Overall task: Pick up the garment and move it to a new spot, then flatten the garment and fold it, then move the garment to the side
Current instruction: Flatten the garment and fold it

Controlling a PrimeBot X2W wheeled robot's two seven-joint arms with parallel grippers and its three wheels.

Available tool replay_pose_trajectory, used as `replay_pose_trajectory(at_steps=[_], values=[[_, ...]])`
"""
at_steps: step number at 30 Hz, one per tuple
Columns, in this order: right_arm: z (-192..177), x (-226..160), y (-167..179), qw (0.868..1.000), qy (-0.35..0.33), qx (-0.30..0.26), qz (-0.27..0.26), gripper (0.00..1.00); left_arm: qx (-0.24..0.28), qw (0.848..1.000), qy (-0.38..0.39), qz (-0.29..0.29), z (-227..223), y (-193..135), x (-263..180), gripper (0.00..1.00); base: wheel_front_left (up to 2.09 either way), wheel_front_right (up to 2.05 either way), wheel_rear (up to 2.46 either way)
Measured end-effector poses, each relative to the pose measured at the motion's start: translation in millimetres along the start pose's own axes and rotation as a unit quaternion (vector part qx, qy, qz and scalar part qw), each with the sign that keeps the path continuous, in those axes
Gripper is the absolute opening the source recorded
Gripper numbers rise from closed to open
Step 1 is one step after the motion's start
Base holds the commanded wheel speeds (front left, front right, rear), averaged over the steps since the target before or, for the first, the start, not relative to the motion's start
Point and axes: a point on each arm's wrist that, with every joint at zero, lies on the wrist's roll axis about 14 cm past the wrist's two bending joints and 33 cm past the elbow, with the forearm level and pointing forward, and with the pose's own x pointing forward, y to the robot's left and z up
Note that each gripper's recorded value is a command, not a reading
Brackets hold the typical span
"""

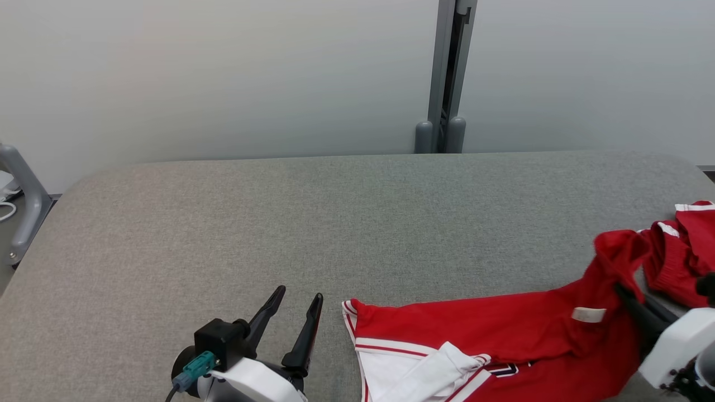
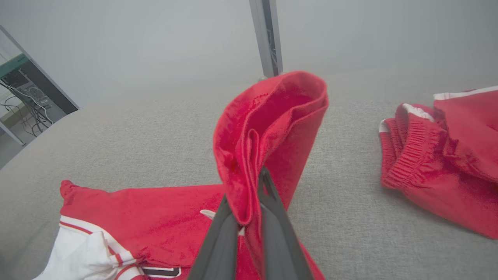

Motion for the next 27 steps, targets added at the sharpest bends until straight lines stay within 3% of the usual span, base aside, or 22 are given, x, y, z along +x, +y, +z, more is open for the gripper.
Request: replay_pose_trajectory(at_steps=[7,16,27], values=[[5,0,70,0.991,0.008,0.091,0.096,0.00,-0.001,1.000,-0.006,0.008,3,5,0,1.00,0.00,0.00,0.00],[-7,-1,148,0.964,0.047,0.176,0.193,0.00,-0.001,1.000,-0.011,0.021,5,13,0,1.00,0.00,0.00,0.00],[-37,10,204,0.943,0.098,0.215,0.236,0.00,0.000,0.999,-0.009,0.042,2,26,-8,1.00,0.00,0.00,0.00]])
